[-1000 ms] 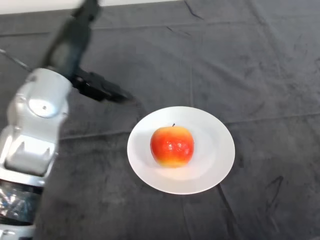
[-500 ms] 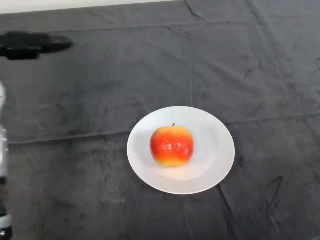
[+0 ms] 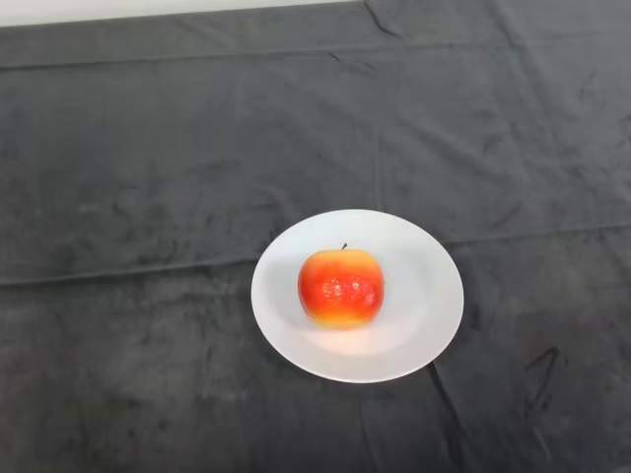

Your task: Move the apple to the plate

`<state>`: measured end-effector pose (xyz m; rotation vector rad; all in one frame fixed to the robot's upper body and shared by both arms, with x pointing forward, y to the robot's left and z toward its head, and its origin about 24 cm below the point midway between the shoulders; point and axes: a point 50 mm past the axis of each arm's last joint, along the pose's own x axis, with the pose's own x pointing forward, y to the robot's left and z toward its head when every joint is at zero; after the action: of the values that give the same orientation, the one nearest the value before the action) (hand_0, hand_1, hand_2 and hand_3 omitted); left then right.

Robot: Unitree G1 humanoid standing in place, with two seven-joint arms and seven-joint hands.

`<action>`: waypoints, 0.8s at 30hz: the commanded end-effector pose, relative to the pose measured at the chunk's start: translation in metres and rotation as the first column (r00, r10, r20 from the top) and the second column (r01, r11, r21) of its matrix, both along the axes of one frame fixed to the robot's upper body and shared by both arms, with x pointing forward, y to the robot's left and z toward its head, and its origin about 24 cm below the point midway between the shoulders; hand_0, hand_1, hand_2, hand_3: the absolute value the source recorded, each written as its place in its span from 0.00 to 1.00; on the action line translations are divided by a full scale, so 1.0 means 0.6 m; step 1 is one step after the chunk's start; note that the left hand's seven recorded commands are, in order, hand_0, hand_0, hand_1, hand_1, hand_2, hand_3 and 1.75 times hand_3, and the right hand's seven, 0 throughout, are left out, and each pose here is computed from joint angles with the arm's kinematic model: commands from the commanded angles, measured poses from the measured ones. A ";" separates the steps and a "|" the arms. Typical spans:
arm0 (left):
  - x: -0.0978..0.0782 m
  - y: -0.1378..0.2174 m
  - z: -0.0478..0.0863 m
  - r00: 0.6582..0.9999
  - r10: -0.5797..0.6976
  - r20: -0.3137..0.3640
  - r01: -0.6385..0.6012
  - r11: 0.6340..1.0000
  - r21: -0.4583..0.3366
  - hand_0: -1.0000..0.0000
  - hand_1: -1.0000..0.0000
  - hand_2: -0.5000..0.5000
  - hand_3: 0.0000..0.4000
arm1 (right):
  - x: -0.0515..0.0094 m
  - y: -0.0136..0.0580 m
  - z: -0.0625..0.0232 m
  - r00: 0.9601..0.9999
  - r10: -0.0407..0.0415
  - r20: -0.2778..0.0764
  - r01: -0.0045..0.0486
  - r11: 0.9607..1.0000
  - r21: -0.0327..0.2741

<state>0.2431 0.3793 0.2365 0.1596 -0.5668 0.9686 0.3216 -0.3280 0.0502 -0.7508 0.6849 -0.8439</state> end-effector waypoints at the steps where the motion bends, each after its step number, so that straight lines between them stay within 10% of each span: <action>1: -0.029 0.031 0.009 0.997 0.072 -0.010 -0.071 0.997 0.042 1.00 1.00 0.50 0.00 | -0.016 -0.008 -0.017 0.999 -0.017 -0.044 0.017 1.000 0.003; 10: -0.081 0.088 0.002 0.977 0.211 0.025 -0.211 0.978 -0.001 1.00 1.00 0.50 0.00 | -0.015 -0.008 -0.016 0.999 -0.018 -0.045 0.018 1.000 0.002; 24: -0.097 0.144 -0.075 0.931 0.364 0.015 -0.360 0.924 -0.128 1.00 1.00 0.50 0.00 | -0.015 -0.008 -0.016 0.999 -0.020 -0.046 0.020 1.000 0.001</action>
<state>0.1974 0.4543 0.1650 0.0879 -0.4360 1.3356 0.3209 -0.3276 0.0487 -0.7514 0.6894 -0.8418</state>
